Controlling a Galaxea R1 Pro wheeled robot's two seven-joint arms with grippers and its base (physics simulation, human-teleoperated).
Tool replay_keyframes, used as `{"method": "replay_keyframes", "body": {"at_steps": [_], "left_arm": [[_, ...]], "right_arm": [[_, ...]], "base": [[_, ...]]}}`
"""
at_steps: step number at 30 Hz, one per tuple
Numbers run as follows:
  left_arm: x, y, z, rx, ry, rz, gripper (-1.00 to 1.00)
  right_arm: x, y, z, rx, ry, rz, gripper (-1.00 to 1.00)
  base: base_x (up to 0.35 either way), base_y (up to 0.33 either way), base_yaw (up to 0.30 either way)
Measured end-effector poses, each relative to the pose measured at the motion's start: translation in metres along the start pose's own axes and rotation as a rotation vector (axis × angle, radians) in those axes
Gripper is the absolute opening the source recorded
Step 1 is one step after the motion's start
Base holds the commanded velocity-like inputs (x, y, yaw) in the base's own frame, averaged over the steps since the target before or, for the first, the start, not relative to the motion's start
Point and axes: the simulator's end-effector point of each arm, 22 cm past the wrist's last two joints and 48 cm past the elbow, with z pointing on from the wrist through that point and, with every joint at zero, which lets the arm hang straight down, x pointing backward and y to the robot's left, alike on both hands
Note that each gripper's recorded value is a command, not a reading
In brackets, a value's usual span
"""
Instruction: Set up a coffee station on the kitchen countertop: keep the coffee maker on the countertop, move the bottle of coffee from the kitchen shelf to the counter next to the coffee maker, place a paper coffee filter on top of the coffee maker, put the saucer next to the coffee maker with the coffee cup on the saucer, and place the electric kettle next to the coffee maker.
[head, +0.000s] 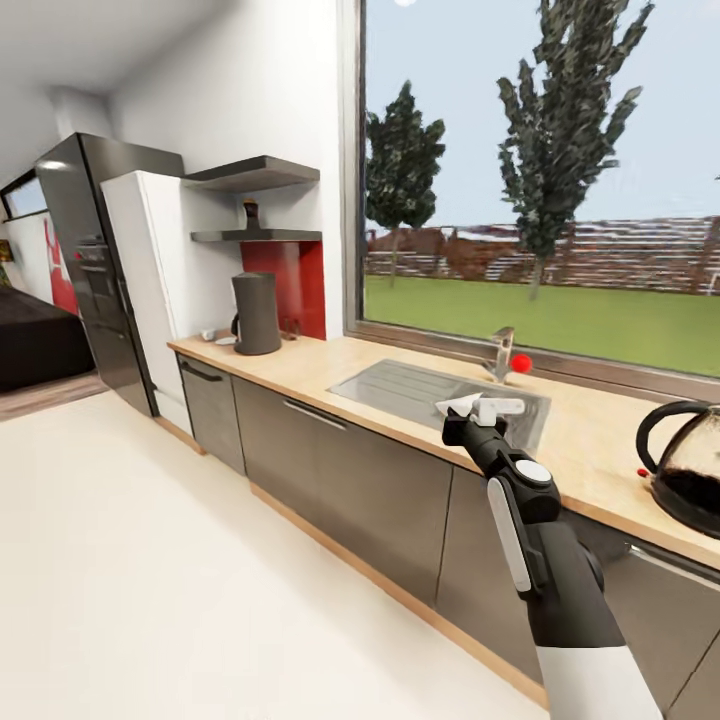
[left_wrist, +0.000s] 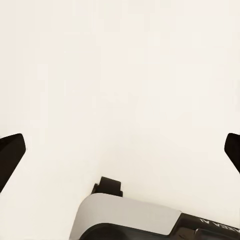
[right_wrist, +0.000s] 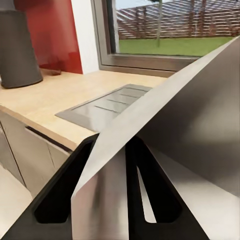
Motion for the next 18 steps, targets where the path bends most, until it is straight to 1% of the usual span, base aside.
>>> {"method": "replay_keyframes", "body": {"at_steps": [5,18], "left_arm": [[0.0001,0.0000,0.0000,0.000,0.000,0.000,1.00],[0.0001,-0.0001,0.0000,0.000,0.001,0.000,1.00]], "right_arm": [[-0.0001,-0.0001,-0.0001,0.000,0.000,0.000,-1.00],[-0.0001,0.0000,-0.0002,0.000,0.000,0.001,-1.00]], "base": [[0.237,0.178,0.095],[0.261,0.197,0.005]]}}
